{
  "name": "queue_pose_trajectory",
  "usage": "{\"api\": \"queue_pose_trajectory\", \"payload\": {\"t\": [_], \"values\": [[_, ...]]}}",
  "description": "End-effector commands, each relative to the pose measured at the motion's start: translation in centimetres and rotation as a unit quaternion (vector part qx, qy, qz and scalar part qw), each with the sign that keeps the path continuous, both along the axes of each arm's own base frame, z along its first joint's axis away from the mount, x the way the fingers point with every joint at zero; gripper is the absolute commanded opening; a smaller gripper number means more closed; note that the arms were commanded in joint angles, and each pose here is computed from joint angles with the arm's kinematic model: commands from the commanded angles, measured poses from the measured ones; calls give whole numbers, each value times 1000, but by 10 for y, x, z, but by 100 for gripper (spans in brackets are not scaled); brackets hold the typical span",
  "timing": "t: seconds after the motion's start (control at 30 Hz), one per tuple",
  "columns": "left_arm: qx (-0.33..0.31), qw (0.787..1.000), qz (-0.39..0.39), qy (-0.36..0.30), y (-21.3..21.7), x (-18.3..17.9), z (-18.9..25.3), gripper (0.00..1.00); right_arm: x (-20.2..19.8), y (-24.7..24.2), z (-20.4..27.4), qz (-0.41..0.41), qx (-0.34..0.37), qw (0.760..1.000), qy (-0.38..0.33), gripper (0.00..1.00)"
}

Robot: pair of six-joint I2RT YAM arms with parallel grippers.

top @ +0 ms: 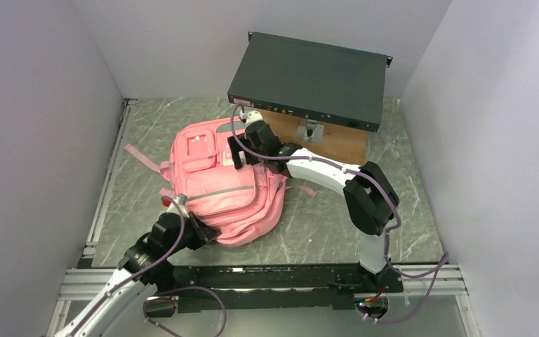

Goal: Pack the student bag
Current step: Adjust the student bag at the center of the board.

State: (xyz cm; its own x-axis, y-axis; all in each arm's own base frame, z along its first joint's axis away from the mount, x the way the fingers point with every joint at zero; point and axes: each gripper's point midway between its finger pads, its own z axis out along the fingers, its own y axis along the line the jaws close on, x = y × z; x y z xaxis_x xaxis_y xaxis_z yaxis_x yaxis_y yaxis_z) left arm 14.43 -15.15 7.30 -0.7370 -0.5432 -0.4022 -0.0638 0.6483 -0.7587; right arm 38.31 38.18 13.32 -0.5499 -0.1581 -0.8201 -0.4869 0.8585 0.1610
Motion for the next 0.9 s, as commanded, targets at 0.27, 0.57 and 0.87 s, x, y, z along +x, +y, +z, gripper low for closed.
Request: {"api": "queue_pose_trajectory", "payload": {"t": [0.27,0.57,0.87], "values": [[-72,979,-153,-112,-68,8,83,0,-127,-70,22,43,31,998,36,100],[-36,982,-143,-115,-51,1,79,46,-134,-99,35,2,84,996,23,100],[95,969,-173,-146,-22,-3,117,97,-114,-158,31,-154,306,938,49,88]]}}
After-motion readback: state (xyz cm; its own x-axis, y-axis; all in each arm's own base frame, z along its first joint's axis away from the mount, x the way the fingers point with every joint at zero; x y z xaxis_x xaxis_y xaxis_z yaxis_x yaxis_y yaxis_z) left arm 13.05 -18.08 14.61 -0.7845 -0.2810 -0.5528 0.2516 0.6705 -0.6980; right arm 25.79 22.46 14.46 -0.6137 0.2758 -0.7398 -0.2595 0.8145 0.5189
